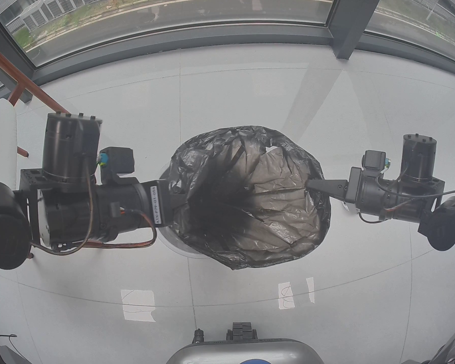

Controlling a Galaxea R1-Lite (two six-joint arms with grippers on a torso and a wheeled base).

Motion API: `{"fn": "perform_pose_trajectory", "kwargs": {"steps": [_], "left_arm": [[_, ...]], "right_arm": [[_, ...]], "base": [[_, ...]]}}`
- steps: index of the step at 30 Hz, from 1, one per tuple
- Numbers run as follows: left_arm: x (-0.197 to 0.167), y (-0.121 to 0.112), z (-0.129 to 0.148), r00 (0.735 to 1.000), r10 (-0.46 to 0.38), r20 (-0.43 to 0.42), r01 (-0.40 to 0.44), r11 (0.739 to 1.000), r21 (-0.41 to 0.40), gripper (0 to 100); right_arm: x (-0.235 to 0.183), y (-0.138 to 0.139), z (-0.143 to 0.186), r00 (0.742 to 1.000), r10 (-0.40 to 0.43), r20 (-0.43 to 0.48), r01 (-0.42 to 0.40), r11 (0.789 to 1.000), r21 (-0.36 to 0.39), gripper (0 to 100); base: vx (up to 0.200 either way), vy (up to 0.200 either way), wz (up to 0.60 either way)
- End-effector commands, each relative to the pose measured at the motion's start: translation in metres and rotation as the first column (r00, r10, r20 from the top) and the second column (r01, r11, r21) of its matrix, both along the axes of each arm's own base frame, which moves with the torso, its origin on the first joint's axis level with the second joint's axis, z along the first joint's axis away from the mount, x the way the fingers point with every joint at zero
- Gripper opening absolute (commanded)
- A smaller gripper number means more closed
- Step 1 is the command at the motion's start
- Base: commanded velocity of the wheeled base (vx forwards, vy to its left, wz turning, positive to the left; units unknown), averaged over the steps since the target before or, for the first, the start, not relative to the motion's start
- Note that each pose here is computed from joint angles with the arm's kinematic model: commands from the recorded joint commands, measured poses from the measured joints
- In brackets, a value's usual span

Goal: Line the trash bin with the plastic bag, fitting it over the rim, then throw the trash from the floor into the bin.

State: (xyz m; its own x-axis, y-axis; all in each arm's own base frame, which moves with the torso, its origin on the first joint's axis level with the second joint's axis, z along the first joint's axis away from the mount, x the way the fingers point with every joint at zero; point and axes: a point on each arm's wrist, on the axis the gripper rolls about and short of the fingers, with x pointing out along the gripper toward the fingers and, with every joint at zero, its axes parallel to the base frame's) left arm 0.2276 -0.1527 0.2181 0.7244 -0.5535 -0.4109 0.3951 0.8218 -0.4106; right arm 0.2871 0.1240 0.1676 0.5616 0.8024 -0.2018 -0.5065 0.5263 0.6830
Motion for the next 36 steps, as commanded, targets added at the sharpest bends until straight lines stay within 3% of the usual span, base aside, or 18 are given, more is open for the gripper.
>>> {"fn": "perform_pose_trajectory", "kwargs": {"steps": [1,12,36], "left_arm": [[-0.001,0.02,-0.006,0.999,0.046,-0.005,-0.046,0.999,0.027,0],[0.019,0.021,-0.02,0.996,0.086,-0.014,-0.085,0.996,0.038,0],[0.074,0.052,-0.054,0.967,0.246,-0.07,-0.241,0.968,0.075,0]], "right_arm": [[0.021,0.01,-0.016,1.0,0.008,-0.027,-0.009,1.0,-0.012,0],[0.052,0.051,-0.024,0.997,0.08,0.001,-0.08,0.997,0.0,0],[0.096,0.065,-0.044,0.996,0.091,0.009,-0.091,0.996,0.012,0]], "base": [[0.0,0.0,0.0],[0.0,0.0,0.0],[0.0,0.0,0.0]]}}
